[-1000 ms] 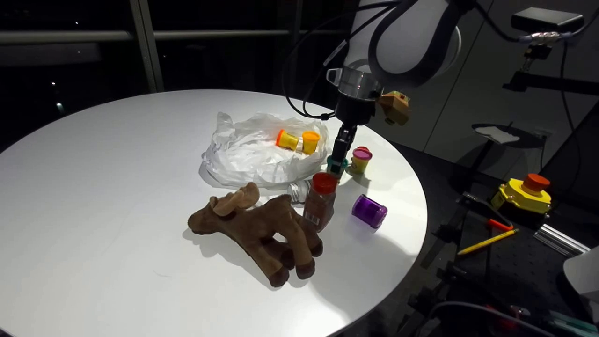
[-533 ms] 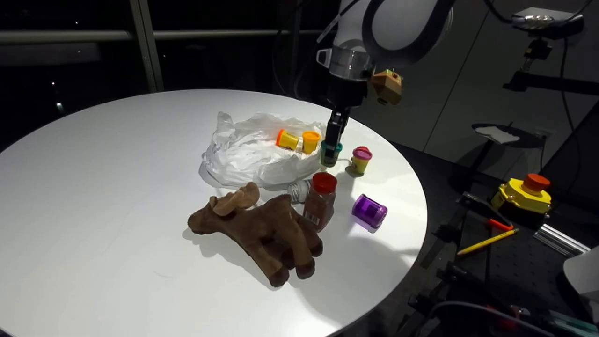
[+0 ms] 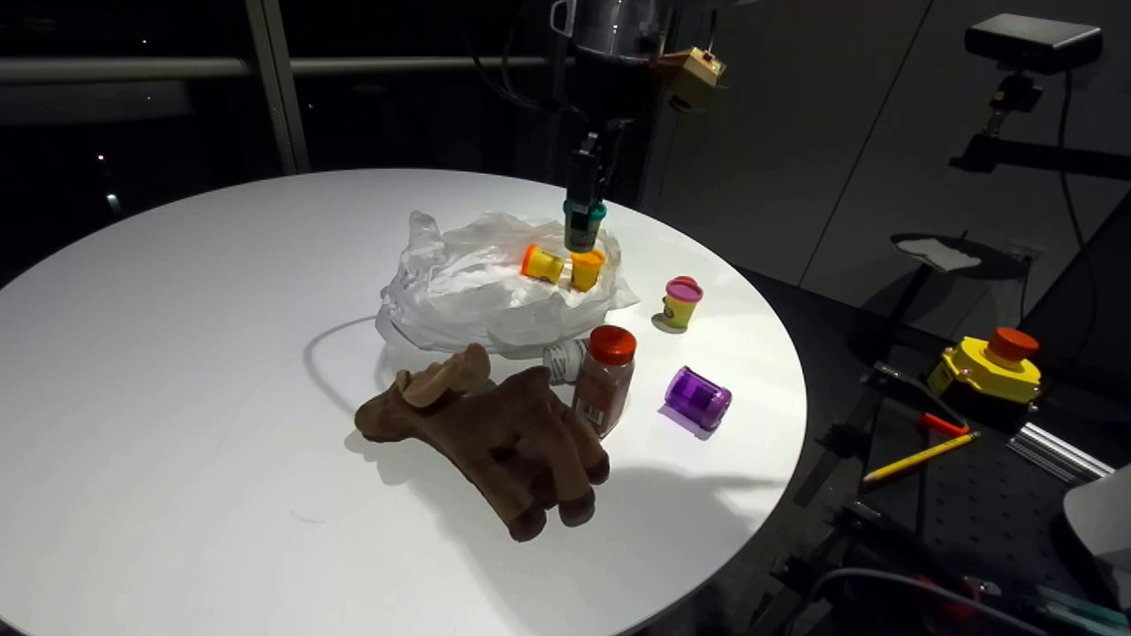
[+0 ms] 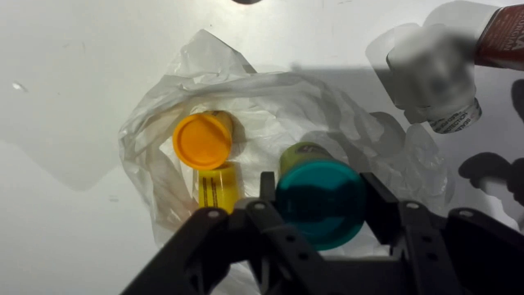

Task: Put the objects on the table in the plastic bag

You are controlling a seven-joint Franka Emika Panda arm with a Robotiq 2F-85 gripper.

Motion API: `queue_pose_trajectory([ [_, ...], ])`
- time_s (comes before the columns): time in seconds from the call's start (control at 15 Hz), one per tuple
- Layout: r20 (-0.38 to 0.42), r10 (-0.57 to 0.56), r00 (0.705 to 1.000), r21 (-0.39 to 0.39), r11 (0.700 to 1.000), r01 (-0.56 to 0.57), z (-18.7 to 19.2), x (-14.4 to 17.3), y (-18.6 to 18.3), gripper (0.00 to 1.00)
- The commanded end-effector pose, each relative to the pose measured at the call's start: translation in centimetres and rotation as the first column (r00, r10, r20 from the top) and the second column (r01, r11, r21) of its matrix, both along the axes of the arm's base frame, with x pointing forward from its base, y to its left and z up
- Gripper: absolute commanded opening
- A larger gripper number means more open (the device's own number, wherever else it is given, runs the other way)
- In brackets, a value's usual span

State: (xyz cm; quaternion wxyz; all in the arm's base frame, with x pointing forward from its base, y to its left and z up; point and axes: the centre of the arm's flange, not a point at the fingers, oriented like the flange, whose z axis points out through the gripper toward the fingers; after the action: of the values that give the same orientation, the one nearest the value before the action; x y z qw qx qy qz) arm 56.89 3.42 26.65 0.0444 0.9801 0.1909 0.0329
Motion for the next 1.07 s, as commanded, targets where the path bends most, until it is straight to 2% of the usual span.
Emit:
queue_pose_trajectory([
  [0.0,-0.021,-0.015,1.0,-0.012,1.0,0.014,-2.3,1.6,-1.6,0.23],
  [0.27,-0.098,-0.044,0.994,0.012,0.999,0.045,-6.4,0.7,-3.5,0.23],
  [0.4,-0.095,-0.045,0.994,0.033,0.998,0.048,-7.3,0.5,-3.7,0.23],
  [0.67,-0.058,-0.043,0.997,0.092,0.995,0.048,-6.9,0.7,-2.8,0.23],
  [1.0,0.022,-0.021,1.0,0.097,0.995,0.018,-6.5,1.6,-1.9,0.23],
])
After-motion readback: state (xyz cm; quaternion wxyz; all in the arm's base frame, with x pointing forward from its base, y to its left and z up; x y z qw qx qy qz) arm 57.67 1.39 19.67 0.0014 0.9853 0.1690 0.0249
